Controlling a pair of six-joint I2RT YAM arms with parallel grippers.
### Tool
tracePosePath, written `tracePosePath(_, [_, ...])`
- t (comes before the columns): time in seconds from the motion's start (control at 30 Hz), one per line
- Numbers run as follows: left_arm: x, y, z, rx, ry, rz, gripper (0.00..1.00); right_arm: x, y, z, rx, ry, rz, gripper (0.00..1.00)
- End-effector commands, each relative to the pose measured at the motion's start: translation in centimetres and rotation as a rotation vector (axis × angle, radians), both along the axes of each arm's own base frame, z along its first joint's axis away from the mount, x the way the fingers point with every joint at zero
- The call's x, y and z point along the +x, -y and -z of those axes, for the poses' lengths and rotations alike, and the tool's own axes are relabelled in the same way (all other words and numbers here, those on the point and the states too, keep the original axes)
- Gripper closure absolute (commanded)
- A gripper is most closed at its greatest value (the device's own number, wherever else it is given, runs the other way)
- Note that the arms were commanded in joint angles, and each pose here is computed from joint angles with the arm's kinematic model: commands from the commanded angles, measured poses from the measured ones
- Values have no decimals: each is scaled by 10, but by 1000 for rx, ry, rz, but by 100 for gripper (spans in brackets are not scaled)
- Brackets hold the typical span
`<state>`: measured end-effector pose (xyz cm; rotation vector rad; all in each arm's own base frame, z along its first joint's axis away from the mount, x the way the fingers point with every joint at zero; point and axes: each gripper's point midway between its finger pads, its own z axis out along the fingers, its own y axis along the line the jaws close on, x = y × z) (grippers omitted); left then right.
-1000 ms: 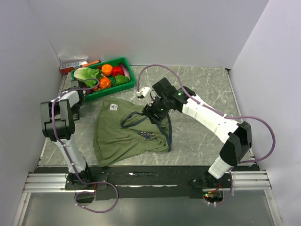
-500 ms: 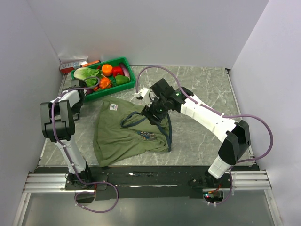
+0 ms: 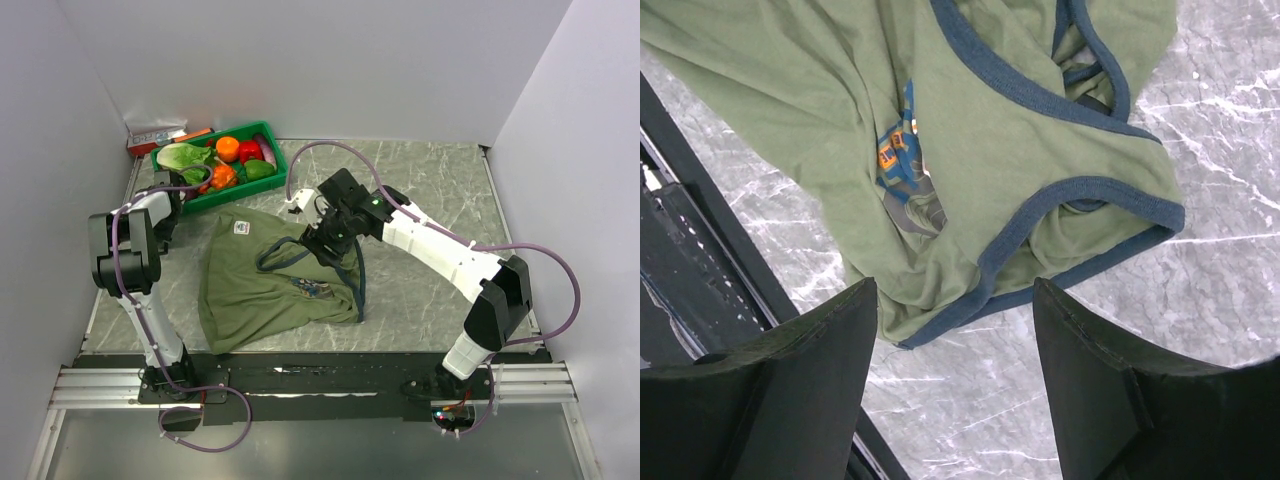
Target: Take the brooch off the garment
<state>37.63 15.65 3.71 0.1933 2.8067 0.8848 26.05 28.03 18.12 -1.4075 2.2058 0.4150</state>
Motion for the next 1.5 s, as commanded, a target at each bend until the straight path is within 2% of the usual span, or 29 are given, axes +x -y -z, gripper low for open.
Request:
tracePosePath(0.0, [13, 6, 2, -42, 46, -15, 98, 7, -8, -8, 17, 45, -11, 30])
tracePosePath(0.03, [13, 5, 1, -40, 49, -17, 92, 7, -8, -8, 16, 46, -11, 30])
tracePosePath(0.3, [20, 11, -14, -78, 102, -24, 73, 7, -8, -8, 13, 49, -14, 30])
tracePosePath(0.63, [22, 31, -32, -203, 137, -50, 66, 6, -5, -10, 5, 66, -18, 30])
tracePosePath(0.77, [11, 47, -51, -290, 162, -59, 56, 5, -1, -11, -2, 76, -12, 29])
tracePosePath(0.87, [4, 64, -74, -376, 198, -47, 45, 15, 4, -17, -13, 128, 31, 26])
tracePosePath(0.9, [-2, 77, -79, -443, 185, -33, 38, 20, 4, -26, -5, 153, 47, 24])
tracePosePath(0.97, [-3, 87, -105, -494, 249, -20, 3, 34, 1, -65, 52, 250, 81, 23])
tracePosePath(1.0, [-6, 95, -113, -534, 254, -10, 4, 41, 2, -82, 73, 308, 93, 22])
tracePosePath(1.03, [-6, 99, -129, -550, 295, 8, 4, 48, 3, -98, 87, 363, 104, 7])
tracePosePath(1.07, [-3, 103, -145, -567, 332, 27, 4, 65, 4, -127, 124, 475, 152, 3])
tracePosePath(1.1, [-1, 110, -162, -597, 373, 54, 4, 85, 24, -142, 84, 568, 258, 0])
tracePosePath(1.17, [12, 113, -200, -613, 486, 98, 3, 108, 40, -174, 81, 676, 366, 0])
tracePosePath(1.2, [14, 116, -219, -620, 539, 124, 4, 123, 67, -188, 20, 761, 496, 0])
tracePosePath(1.23, [25, 118, -248, -628, 630, 161, 4, 133, 81, -201, -5, 824, 556, 0])
tracePosePath(1.27, [29, 117, -263, -624, 681, 170, 4, 141, 89, -218, 15, 888, 616, 0])
tracePosePath(1.33, [40, 107, -310, -588, 850, 182, 4, 153, 126, -240, -21, 970, 747, 0])
tracePosePath(1.47, [54, 105, -387, -558, 1082, 250, 4, 147, 182, -289, 63, 1030, 933, 0])
